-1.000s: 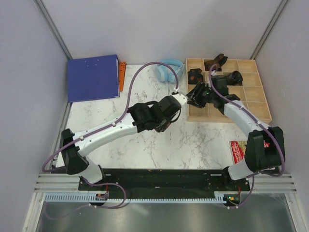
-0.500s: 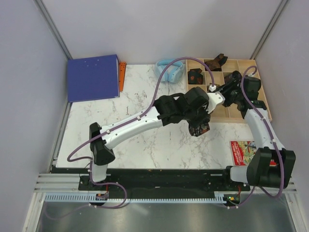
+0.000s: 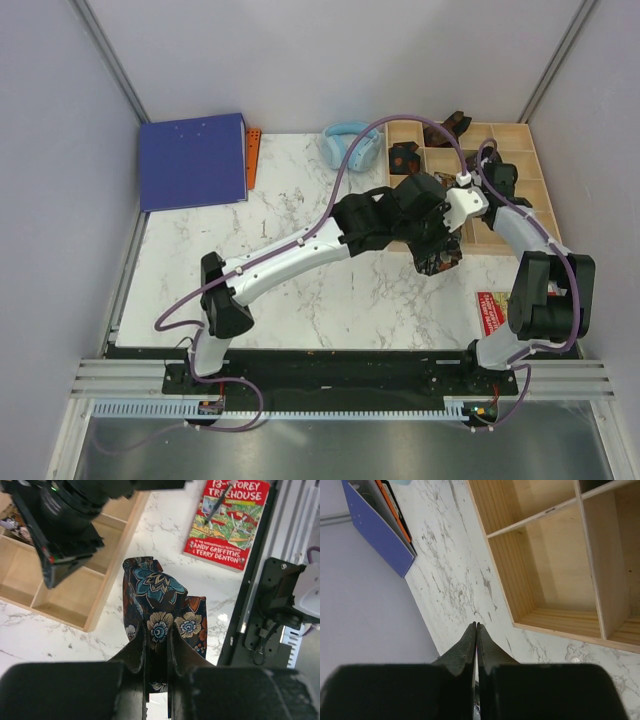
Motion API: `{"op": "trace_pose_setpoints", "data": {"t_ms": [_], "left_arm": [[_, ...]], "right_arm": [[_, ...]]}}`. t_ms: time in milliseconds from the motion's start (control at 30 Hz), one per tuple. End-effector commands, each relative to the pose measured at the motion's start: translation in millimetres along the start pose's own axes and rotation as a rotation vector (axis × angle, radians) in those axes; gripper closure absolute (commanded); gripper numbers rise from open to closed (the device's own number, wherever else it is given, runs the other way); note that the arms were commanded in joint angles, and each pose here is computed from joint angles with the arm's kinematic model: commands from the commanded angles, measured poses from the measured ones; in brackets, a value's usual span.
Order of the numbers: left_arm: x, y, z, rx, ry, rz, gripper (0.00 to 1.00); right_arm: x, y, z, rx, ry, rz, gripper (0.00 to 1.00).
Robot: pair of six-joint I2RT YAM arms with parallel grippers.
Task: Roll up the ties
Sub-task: Place the tie in the storage box.
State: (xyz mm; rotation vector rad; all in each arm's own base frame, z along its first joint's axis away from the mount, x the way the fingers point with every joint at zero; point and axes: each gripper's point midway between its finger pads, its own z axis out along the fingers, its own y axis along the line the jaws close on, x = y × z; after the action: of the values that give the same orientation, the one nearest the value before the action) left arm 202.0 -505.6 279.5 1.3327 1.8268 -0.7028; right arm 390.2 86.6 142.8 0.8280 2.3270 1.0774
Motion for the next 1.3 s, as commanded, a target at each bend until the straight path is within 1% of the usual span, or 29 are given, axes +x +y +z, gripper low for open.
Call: {"op": "trace_pose_setpoints", "data": {"t_ms": [0, 67, 200, 300, 467, 667, 700, 833, 933, 1067, 1267], "left_arm": [[-39, 39, 4, -0.089, -0.138, 0.019, 0.98], [-40, 53, 6, -0.114, -0.15, -0.001, 0.98], [-45, 82, 11, -0.2, -0.184, -0.02, 0.98], [-45, 97, 18, -0.223, -0.195, -0.031, 0.98], [-27, 110, 42, -0.231, -0.158, -0.042, 0.98], [-9, 121, 66, -0.27, -0.126, -0.046, 0.98], [-2, 126, 73, -0.295, -0.108, -0.047, 0.98], [13, 137, 84, -0.318, -0.082, -0.062, 0.98], [24, 148, 89, -0.358, -0.067, -0.083, 0.98], [33, 156, 96, -0.352, -0.061, -0.105, 0.98], [44, 173, 103, -0.35, -0.059, -0.162, 0.98]], "right_arm": [[17, -2, -2, -0.036, 0.053, -0.024, 0.96], [22, -8, -2, -0.033, 0.068, -0.014, 0.99], [26, -16, 0, -0.016, 0.072, 0.006, 1.0], [24, -24, 0, -0.001, 0.063, 0.026, 1.0], [24, -32, 2, 0.022, 0.057, 0.037, 1.0], [28, -43, 3, 0.047, 0.057, 0.04, 1.0], [29, -44, 3, 0.049, 0.059, 0.041, 1.0], [36, -54, 5, 0.069, 0.073, 0.046, 1.0], [43, -60, 2, 0.076, 0.077, 0.049, 0.99], [48, -63, 0, 0.077, 0.083, 0.048, 0.98], [65, -73, -1, 0.075, 0.129, 0.066, 0.92]]}}
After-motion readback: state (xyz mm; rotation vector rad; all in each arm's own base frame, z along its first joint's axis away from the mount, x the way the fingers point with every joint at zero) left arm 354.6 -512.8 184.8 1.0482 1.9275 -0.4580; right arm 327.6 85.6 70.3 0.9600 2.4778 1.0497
